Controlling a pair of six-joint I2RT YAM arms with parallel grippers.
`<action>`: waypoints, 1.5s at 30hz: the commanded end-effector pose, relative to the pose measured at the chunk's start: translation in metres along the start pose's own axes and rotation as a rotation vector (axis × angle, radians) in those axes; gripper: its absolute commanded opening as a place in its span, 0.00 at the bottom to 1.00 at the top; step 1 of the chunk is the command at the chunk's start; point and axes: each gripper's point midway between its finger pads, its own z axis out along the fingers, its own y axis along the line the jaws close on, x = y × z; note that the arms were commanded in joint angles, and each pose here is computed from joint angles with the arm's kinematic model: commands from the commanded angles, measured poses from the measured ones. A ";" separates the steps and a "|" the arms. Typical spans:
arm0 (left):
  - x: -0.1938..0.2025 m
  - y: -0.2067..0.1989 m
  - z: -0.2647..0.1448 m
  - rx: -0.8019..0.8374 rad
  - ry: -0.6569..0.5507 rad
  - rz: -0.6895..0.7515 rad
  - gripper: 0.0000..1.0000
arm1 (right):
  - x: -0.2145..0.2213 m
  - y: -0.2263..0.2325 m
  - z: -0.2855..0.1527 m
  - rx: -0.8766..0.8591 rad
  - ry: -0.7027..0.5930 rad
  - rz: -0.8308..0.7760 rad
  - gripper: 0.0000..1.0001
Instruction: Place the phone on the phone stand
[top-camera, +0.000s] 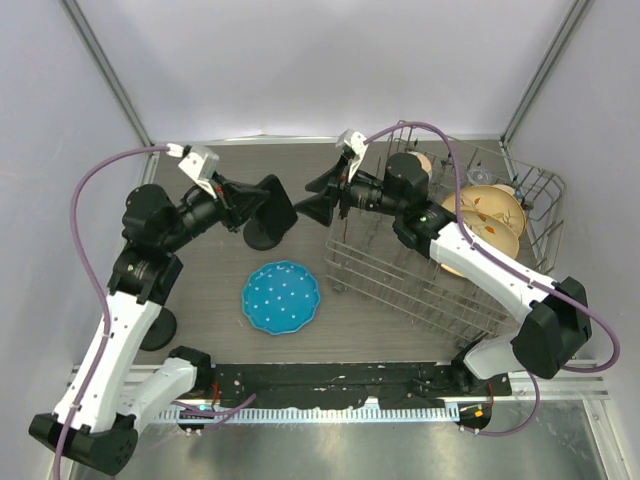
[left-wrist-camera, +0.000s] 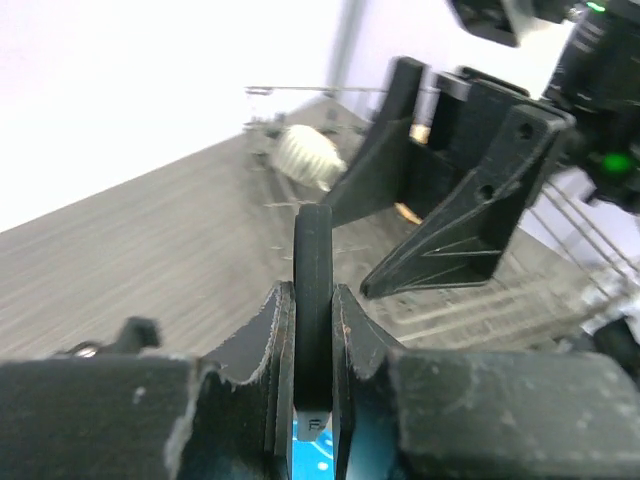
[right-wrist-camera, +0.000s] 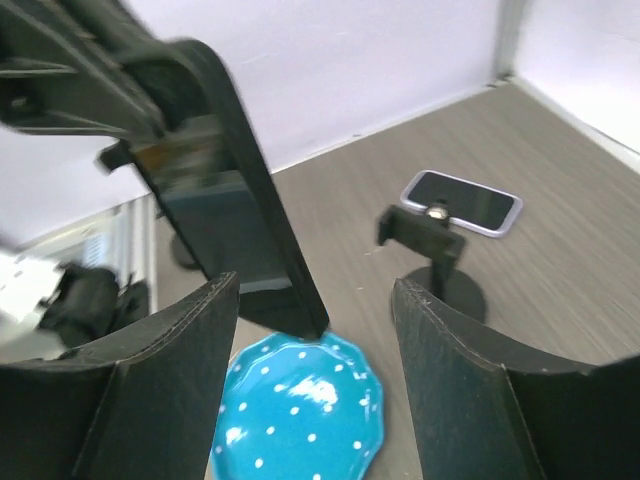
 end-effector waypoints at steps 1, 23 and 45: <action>-0.047 0.052 -0.040 -0.398 -0.195 0.115 0.00 | -0.032 -0.053 -0.005 0.315 -0.121 0.029 0.68; -0.063 0.084 -0.088 -0.668 -0.383 0.118 0.00 | 0.061 -0.101 0.088 0.570 0.041 0.073 0.45; -0.057 0.082 -0.074 -0.613 -0.356 0.090 0.00 | 0.091 -0.103 0.110 0.553 0.111 0.033 0.38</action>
